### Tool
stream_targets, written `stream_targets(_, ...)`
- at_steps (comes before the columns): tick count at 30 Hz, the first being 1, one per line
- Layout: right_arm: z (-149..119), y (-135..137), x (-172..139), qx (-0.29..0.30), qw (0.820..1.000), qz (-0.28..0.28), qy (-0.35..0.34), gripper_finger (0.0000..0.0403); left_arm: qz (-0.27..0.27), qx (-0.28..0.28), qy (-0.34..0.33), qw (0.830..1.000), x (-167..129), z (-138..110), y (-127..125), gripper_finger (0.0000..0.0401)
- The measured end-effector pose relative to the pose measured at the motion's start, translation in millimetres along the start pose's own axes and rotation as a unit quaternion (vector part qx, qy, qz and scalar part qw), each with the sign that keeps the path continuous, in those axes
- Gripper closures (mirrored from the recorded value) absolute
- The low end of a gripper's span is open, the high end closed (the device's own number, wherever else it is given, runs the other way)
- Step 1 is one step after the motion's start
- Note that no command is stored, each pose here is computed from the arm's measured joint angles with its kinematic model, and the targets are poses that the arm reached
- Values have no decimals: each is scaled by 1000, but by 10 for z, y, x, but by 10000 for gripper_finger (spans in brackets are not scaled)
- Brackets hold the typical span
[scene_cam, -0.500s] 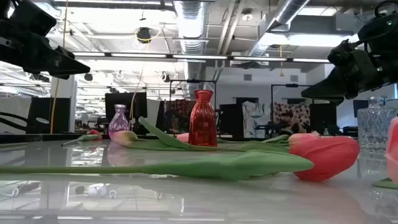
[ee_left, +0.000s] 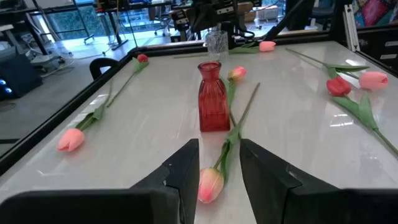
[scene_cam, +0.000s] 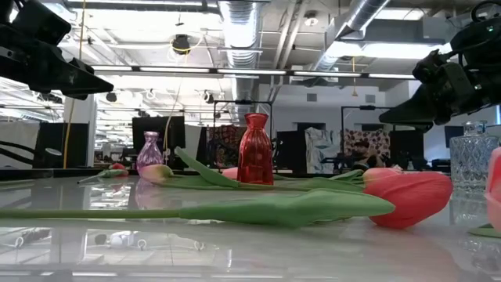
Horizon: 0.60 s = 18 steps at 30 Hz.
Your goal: Sort flowers into vase by color
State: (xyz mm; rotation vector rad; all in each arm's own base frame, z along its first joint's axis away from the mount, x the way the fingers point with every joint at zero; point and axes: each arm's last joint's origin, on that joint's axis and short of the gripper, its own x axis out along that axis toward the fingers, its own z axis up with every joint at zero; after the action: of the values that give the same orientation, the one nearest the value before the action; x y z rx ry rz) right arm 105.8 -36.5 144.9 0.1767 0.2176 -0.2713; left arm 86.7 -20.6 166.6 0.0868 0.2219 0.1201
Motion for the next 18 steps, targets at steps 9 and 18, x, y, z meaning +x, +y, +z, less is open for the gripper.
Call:
stream_targets(9,0,0,0,0,1000,0,0,353,0,0,0,1000,0,-1,0,296)
stream_targets(18,0,0,0,0,1000,0,0,353,3,-2,1,1000,5,-1,11,296)
